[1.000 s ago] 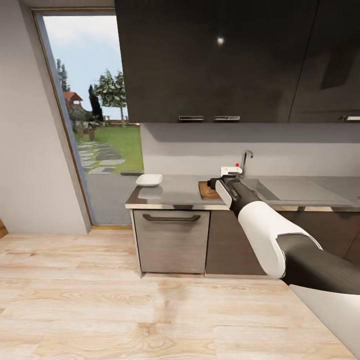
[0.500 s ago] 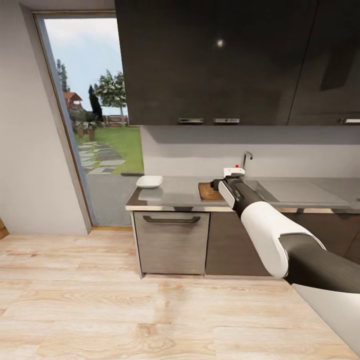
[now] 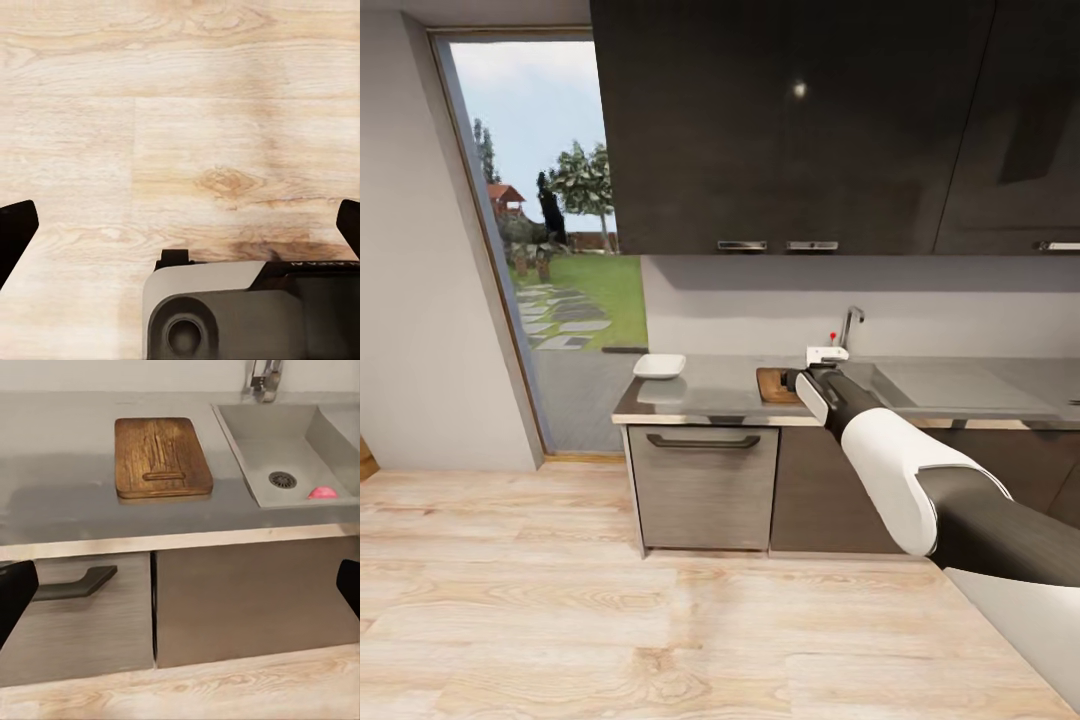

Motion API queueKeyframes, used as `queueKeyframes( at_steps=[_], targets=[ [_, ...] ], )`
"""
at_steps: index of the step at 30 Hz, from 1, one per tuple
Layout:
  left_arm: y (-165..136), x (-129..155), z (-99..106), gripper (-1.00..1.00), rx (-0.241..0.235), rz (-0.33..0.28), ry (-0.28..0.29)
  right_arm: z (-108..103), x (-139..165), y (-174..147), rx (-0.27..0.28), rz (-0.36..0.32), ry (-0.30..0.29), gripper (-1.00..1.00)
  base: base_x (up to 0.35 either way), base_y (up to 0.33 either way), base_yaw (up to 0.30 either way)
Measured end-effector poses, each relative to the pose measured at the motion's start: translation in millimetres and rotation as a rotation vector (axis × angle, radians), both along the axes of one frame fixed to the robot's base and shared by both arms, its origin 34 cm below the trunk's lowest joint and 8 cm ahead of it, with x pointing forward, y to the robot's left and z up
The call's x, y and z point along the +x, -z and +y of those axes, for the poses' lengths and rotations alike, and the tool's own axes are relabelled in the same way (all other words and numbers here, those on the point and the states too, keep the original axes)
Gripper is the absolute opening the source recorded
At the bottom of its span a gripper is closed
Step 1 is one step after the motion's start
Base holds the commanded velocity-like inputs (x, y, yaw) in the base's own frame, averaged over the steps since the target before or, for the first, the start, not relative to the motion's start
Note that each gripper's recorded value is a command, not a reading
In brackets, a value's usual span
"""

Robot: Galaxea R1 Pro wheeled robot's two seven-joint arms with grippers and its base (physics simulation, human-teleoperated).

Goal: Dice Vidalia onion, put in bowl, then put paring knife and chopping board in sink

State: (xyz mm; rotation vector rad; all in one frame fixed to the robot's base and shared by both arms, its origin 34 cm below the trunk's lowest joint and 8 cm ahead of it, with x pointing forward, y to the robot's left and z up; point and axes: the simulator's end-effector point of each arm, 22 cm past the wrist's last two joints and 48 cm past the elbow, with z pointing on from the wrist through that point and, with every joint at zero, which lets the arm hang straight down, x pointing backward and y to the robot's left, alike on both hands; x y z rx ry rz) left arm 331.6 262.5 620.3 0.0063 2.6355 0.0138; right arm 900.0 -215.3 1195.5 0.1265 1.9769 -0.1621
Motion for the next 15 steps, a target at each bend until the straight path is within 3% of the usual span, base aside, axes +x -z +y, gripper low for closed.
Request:
queueKeyframes(
  at_steps=[15],
  targets=[
    [-14.5, -4.5, 0.1, 1.0, 0.0, 0.0, 0.0, -0.5, -5.5, -9.3, -0.001, 0.009, 0.002, 1.0, 0.0, 0.0, 0.0]
  ],
)
